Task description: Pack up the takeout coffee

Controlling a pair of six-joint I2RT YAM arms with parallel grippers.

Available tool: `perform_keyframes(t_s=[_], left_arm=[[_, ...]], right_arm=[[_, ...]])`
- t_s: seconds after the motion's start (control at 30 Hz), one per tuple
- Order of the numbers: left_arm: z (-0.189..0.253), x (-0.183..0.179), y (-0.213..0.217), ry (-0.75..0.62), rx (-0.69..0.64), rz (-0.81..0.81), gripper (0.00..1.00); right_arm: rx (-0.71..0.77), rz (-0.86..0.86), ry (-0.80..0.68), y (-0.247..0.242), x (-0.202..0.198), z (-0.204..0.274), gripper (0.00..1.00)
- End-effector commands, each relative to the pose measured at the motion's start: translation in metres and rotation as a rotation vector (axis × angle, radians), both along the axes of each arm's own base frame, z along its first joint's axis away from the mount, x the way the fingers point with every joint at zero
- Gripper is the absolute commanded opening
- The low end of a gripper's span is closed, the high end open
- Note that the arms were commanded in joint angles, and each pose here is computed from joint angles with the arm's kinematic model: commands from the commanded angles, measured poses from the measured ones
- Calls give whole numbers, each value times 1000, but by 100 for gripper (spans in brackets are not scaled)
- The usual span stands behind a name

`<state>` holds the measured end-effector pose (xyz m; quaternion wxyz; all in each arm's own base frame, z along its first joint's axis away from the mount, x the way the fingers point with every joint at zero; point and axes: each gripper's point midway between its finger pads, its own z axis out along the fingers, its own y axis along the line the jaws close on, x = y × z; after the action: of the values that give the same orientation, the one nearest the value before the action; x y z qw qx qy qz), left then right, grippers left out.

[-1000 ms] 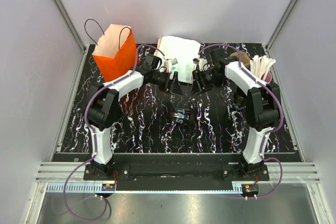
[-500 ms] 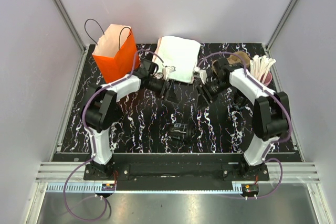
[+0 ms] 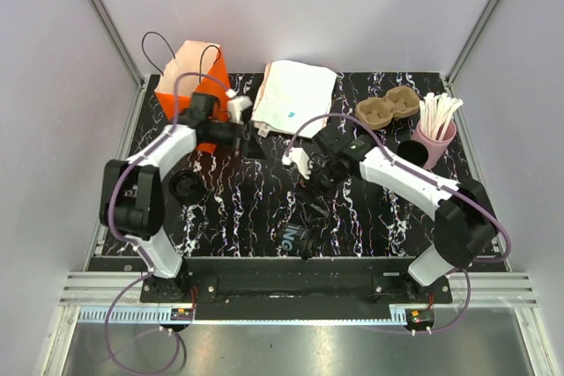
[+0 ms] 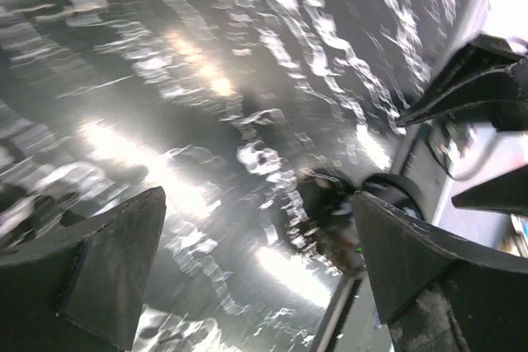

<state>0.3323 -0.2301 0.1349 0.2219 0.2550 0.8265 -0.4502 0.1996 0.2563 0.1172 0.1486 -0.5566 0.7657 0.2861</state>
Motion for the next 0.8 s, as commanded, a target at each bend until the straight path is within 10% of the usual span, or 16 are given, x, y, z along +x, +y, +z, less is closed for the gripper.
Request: perform_keyframes(t_s=[0.0, 0.77], left_arm=[[40, 11, 48, -142, 18, 112, 99], [63, 8, 101, -189, -1, 240, 99]], right_arm=[[7, -86, -113, 36, 22, 0, 100], [-278, 82, -129, 44, -50, -57, 100]])
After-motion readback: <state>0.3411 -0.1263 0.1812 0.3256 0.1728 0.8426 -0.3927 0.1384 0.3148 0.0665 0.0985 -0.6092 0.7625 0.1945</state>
